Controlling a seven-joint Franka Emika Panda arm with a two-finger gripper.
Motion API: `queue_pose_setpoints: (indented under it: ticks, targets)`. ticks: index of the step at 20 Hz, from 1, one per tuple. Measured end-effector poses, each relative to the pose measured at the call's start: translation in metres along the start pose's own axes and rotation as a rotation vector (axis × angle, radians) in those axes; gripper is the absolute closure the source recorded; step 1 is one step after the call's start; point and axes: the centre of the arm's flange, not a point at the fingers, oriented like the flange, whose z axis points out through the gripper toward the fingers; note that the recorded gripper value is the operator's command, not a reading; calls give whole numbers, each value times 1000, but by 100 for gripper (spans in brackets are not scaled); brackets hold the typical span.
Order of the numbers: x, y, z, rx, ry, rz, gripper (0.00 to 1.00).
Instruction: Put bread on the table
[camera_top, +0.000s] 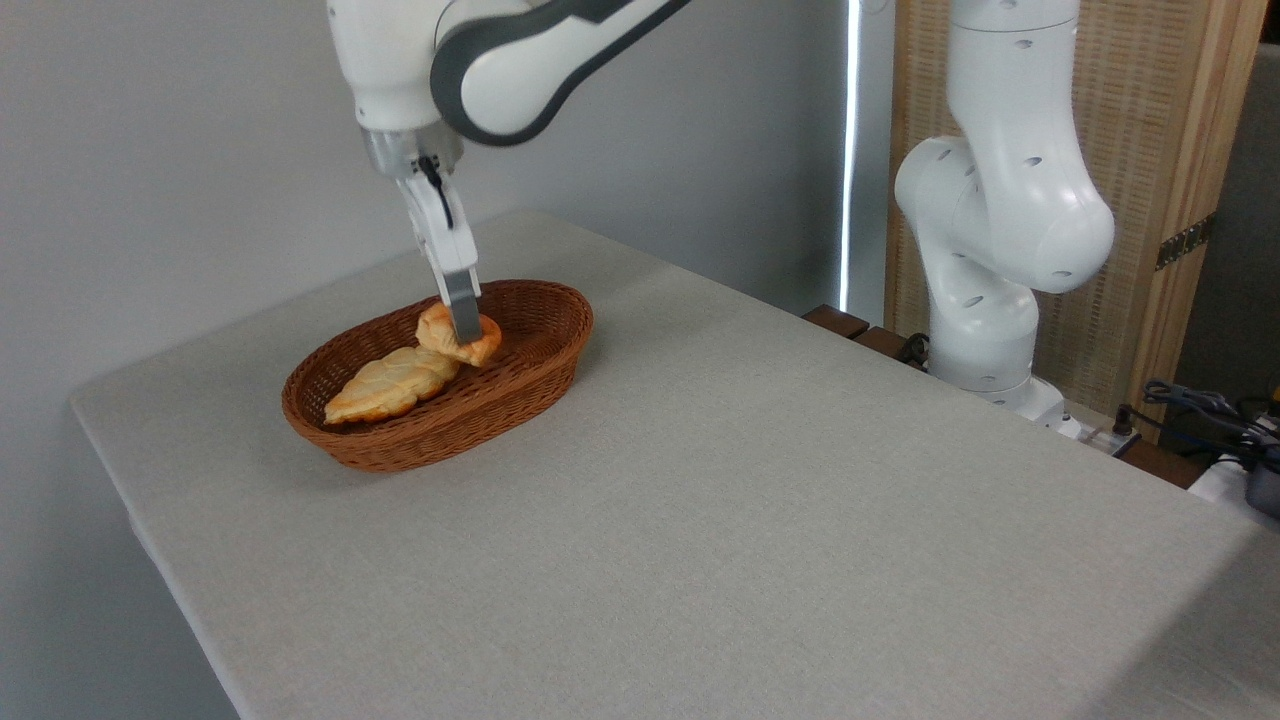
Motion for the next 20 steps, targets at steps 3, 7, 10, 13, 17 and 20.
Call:
queue_pose_setpoints:
  ticks: [3, 7, 10, 13, 17, 20]
  targets:
    - [-16, -14, -28, 30, 26, -56, 55]
    - [-47, -52, -45, 40, 28, -143, 53]
    - [-80, -95, -51, 72, 12, -221, 40]
    - [-105, -123, -52, 115, -25, -258, 7]
    - [-112, -134, -35, 135, -88, -251, 0]
    - [-112, -139, -20, 127, -116, -249, 0]
